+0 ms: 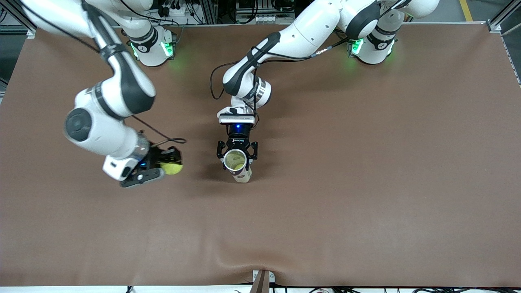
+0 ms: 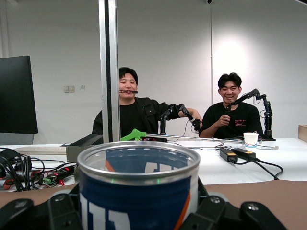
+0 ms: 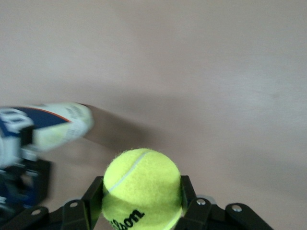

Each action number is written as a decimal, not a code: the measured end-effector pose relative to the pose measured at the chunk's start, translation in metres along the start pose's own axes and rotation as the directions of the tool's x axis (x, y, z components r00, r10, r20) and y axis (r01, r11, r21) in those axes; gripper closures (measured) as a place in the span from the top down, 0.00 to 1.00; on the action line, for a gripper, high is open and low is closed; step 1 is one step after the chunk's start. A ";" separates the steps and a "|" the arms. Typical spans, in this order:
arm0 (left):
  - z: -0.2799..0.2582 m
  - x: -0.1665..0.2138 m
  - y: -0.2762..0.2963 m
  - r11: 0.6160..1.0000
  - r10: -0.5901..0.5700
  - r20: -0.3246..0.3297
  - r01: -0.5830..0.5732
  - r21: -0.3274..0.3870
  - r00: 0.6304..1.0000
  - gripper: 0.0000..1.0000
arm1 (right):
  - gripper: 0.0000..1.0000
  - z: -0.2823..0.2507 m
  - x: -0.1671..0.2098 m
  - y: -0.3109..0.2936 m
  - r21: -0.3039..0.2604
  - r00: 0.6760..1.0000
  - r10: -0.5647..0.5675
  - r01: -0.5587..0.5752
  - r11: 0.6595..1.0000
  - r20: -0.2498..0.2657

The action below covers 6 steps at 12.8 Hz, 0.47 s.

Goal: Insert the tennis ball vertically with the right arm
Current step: 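Carry the Wilson ball onto the can opening with the right gripper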

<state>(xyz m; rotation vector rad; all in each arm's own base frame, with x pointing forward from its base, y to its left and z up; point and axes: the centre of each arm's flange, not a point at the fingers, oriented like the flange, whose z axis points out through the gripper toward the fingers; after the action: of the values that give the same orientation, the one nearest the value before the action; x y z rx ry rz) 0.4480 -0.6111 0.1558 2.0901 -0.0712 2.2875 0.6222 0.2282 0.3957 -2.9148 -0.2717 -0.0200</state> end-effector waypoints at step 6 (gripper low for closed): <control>0.000 0.001 0.001 1.000 -0.003 -0.001 0.003 -0.001 1.000 0.81 | 0.67 -0.019 -0.005 -0.120 -0.052 0.994 0.055 -0.060 0.997 -0.097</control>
<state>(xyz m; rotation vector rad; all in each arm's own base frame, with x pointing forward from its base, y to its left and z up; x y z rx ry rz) 0.4477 -0.6122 0.1570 2.0874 -0.0689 2.2869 0.5950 0.3380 0.4390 -2.9634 -0.1737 -0.1602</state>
